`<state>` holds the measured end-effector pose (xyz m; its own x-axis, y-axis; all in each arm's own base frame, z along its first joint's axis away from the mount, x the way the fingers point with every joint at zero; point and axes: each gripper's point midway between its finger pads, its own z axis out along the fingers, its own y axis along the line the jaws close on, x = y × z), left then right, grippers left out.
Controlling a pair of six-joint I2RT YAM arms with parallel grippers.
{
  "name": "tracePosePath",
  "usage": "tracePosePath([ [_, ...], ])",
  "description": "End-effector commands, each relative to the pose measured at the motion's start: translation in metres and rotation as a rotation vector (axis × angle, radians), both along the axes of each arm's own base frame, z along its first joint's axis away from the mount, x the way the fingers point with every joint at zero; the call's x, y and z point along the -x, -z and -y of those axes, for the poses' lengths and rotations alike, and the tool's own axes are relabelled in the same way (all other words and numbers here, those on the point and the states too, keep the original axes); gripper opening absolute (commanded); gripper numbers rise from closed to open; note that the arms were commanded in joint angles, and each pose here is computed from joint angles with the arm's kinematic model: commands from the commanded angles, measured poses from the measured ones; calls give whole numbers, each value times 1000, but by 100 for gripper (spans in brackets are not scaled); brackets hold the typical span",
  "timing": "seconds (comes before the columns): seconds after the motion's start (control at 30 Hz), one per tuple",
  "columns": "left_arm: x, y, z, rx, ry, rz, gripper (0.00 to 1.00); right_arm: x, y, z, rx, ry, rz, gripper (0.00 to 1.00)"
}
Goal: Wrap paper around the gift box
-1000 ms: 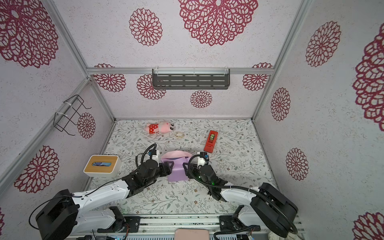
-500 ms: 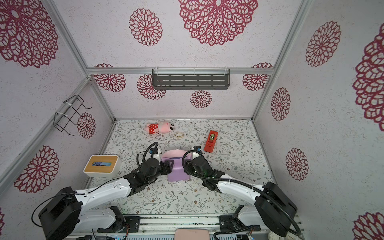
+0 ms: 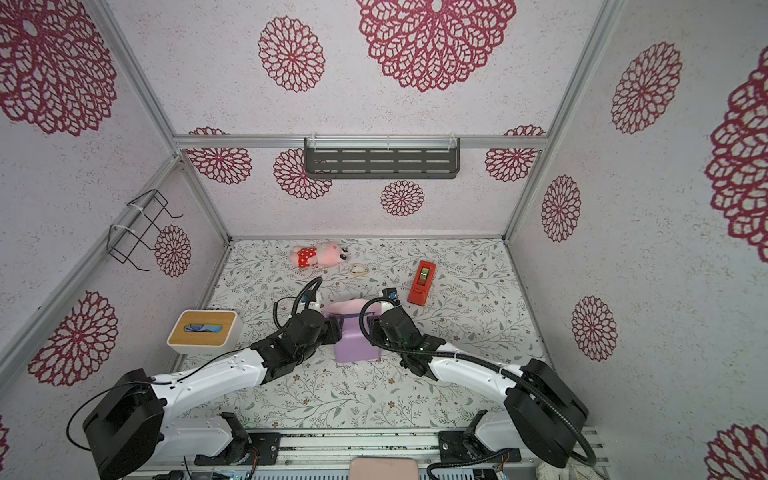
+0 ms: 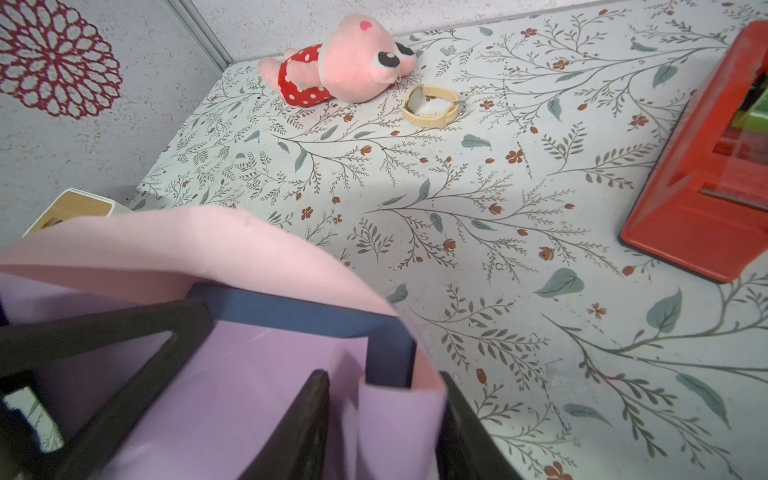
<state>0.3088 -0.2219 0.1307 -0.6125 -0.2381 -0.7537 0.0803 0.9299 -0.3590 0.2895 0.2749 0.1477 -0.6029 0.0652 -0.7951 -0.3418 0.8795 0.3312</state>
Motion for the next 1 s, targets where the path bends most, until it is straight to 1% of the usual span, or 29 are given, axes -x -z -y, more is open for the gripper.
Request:
tracePosePath([
  [0.0, 6, 29, -21, -150, -32, -72, 54, 0, 15, 17, 104, 41, -40, 45],
  [0.1, 3, 27, -22, -164, -40, -63, 50, -6, 3, 15, 98, 56, -15, 46],
  [0.2, 1, 25, -20, -172, -40, -55, 46, -11, -1, 16, 135, 76, 0, 44],
  [0.3, -3, 21, -17, -181, -41, -47, 44, -13, 5, 19, 172, 91, -9, 38],
  [0.5, -8, 12, -12, -192, -59, -22, 35, -7, 11, 11, 194, 97, -10, 26],
  [0.73, -11, 3, -5, -167, -73, 9, 25, -3, 10, -2, 156, 112, 7, 17],
  [0.97, -14, -1, 3, -152, -59, 17, 19, 1, 12, -18, 113, 105, 1, 13],
])
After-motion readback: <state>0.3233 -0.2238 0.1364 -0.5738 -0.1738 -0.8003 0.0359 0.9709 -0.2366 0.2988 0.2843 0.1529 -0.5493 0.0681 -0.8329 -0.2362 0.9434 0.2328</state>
